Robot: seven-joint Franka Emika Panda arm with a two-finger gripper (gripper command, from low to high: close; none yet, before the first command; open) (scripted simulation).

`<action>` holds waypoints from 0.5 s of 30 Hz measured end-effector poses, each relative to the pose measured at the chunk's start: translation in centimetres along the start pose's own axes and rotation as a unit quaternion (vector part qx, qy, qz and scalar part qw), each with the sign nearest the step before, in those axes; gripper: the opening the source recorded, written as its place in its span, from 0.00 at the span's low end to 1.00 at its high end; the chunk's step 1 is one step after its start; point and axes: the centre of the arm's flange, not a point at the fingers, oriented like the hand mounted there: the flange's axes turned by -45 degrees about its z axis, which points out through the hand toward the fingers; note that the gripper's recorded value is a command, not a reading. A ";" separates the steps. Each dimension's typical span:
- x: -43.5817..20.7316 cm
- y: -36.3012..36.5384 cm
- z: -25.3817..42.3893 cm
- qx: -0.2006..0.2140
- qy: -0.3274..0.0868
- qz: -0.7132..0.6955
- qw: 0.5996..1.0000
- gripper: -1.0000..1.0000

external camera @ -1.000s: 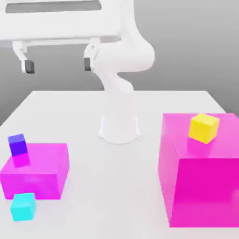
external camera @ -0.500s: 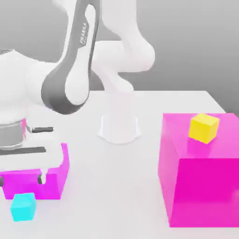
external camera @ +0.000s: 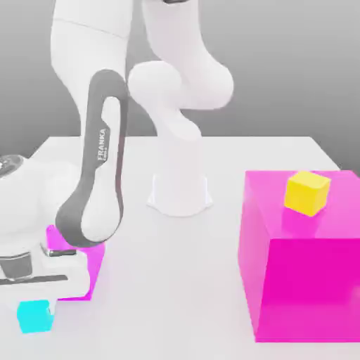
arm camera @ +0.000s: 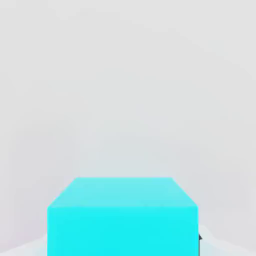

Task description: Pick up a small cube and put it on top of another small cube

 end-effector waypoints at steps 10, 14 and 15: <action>8.8 -18.1 -12.5 0.058 0.016 -0.207 0.977 0.00; 9.4 -29.4 -18.7 0.065 0.013 -0.329 0.942 0.00; 9.1 -31.3 -20.2 0.063 0.011 -0.350 0.934 0.00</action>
